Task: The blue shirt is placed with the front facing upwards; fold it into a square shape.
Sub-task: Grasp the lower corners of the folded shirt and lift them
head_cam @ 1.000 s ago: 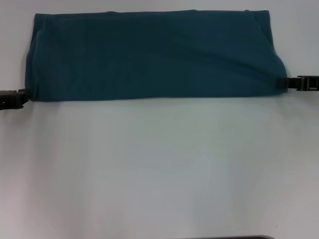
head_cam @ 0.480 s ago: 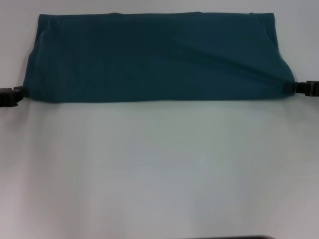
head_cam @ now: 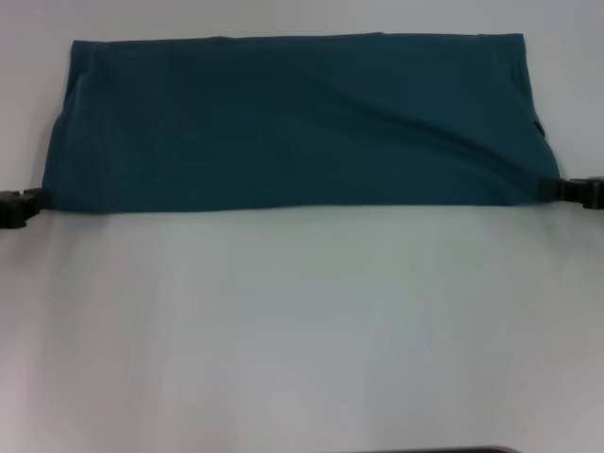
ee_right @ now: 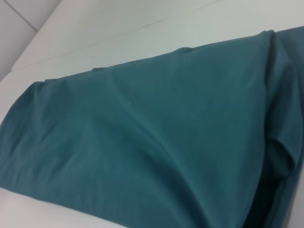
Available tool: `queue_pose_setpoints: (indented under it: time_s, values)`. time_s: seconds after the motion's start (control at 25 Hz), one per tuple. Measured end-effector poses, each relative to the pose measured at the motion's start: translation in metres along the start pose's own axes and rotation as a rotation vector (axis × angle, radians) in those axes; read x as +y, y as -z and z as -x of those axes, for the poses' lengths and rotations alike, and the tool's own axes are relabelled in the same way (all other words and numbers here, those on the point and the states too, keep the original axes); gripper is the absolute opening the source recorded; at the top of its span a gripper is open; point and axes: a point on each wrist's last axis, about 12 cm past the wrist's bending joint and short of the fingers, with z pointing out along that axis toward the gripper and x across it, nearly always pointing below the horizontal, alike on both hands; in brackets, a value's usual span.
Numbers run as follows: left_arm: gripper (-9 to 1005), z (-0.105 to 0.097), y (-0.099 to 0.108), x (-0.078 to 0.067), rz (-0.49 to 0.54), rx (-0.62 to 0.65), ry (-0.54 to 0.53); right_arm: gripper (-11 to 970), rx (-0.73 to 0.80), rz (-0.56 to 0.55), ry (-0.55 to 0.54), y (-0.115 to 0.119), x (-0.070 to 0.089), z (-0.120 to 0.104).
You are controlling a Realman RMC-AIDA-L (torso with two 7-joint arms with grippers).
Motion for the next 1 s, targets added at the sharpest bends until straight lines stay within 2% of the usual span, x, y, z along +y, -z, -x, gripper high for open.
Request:
queue_pose_setpoints:
  time_s: [0.36,0.68,1.0]
  values:
    - [28,-0.010,0.026,-0.003,-0.072,0.030,-0.013,14,-0.018,0.061,0.001,0.019,0.003,-0.020]
    - [28,-0.027,0.052,-0.009,-0.189,0.058,-0.018,14,-0.004,0.122,0.010,0.044,0.008,-0.047]
    - [29,-0.043,0.067,-0.010,-0.223,0.102,-0.002,14,-0.010,0.123,-0.011,0.067,0.008,-0.071]
